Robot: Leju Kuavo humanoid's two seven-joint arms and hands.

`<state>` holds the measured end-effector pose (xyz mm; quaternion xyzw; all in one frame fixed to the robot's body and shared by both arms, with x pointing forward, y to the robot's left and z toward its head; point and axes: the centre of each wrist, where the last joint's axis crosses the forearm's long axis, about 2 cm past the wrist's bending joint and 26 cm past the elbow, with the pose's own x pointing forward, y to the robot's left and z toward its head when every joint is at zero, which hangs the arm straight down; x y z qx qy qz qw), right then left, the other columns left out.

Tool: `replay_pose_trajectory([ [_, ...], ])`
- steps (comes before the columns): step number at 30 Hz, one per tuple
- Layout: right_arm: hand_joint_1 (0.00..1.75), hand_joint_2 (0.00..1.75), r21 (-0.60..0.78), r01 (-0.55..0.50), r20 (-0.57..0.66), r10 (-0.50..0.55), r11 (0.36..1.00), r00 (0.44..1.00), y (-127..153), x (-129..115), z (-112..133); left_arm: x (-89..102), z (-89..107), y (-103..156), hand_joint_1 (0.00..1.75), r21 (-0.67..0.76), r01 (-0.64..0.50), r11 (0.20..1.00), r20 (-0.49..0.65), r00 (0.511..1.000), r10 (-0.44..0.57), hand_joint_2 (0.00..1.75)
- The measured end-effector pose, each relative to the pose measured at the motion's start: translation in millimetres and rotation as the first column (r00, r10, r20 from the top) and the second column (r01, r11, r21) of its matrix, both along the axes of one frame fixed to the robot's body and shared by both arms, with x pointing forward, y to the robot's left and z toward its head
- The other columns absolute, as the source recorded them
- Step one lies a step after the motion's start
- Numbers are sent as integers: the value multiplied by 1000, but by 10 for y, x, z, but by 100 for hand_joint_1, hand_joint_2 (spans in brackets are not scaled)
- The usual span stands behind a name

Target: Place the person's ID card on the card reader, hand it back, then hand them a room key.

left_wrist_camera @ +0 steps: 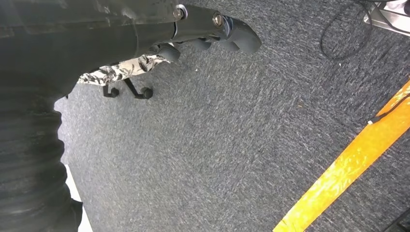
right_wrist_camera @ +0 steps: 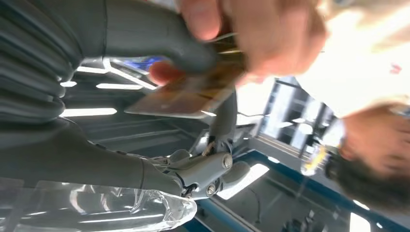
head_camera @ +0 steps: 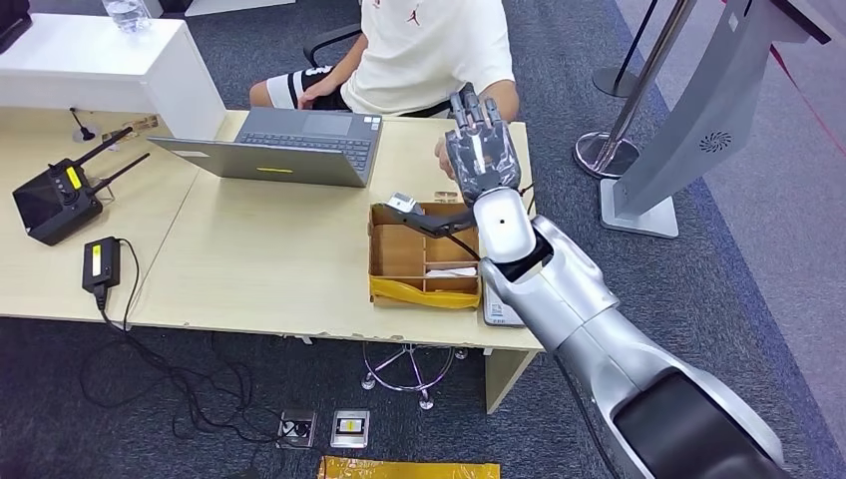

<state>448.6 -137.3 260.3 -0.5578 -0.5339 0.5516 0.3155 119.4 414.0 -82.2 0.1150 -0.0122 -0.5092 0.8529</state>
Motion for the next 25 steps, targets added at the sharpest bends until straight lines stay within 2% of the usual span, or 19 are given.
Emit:
replay_pose_trajectory([
  [5, 0, 175, -37, 79, 22, -78, 996, 997, -352, 65, -110, -11, -2, 3, 0, 7, 12, 1000, 1, 1000, -12, 175],
  [13, 0, 175, 17, 261, 44, -261, 965, 964, -1162, 33, -147, -132, -30, 20, 0, 6, 7, 1000, -3, 1000, -7, 175],
  [16, 0, 175, 76, 367, 45, -371, 927, 928, -1709, -120, -199, -239, -47, 52, 0, 2, -25, 1000, -10, 1000, 25, 175],
  [20, 0, 175, 213, 477, 33, -494, 853, 869, -2348, -440, -349, -417, -64, 127, 0, -1, -97, 995, -33, 995, 96, 175],
  [25, 0, 175, 435, 534, -24, -584, 725, 812, -2742, -823, -750, -416, -56, 155, 0, 10, -201, 980, -40, 979, 201, 175],
])
